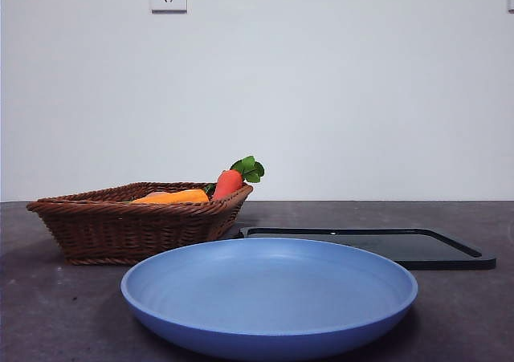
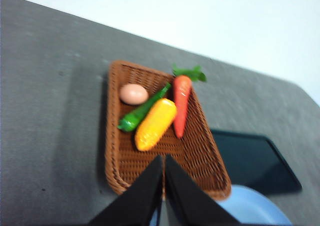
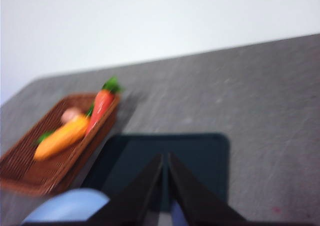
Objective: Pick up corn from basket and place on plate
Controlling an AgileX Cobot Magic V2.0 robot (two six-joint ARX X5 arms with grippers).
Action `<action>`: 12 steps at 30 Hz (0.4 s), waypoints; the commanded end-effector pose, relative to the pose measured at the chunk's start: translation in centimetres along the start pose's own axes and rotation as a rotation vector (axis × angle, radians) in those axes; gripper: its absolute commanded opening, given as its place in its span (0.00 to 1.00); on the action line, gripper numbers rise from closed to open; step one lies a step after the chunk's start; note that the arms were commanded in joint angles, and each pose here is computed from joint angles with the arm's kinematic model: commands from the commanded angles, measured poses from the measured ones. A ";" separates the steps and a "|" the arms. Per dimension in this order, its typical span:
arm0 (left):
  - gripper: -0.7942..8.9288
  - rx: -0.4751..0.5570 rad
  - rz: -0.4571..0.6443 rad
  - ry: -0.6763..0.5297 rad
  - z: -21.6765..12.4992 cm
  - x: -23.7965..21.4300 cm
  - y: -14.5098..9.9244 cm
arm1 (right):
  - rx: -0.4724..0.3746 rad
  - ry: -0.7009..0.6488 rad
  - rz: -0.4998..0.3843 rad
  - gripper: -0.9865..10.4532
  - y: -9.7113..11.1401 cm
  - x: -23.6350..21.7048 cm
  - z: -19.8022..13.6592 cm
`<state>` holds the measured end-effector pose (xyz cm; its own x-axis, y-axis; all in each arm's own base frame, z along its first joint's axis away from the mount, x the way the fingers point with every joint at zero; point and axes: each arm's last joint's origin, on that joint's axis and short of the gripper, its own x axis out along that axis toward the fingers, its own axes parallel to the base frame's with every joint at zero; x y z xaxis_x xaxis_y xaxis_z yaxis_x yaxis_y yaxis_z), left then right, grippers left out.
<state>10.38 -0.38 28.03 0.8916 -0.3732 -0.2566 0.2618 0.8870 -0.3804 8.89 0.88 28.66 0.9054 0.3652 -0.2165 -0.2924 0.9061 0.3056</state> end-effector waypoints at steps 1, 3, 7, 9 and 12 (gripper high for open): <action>0.09 0.099 -0.039 0.028 1.6 -0.3 -0.8 | -0.095 0.089 0.049 0.09 0.6 0.3 1.7; 0.09 0.121 -0.064 0.063 2.3 -0.3 -1.2 | -0.127 0.160 0.068 0.09 0.9 0.6 2.6; 0.09 0.157 -0.097 0.145 3.0 -0.1 -1.9 | -0.175 0.303 0.112 0.09 1.6 1.4 3.7; 0.09 0.168 -0.117 0.190 3.0 0.2 -2.1 | -0.190 0.359 0.136 0.09 1.9 1.8 4.0; 0.09 0.171 -0.143 0.246 2.7 0.6 -2.3 | -0.203 0.413 0.169 0.09 2.2 2.4 4.1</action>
<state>11.23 -1.94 30.55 0.7213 -0.5316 -0.4440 0.4320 0.8464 -0.3115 11.75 2.92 32.06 0.6439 0.5255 -0.5561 -0.4935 0.8407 0.2229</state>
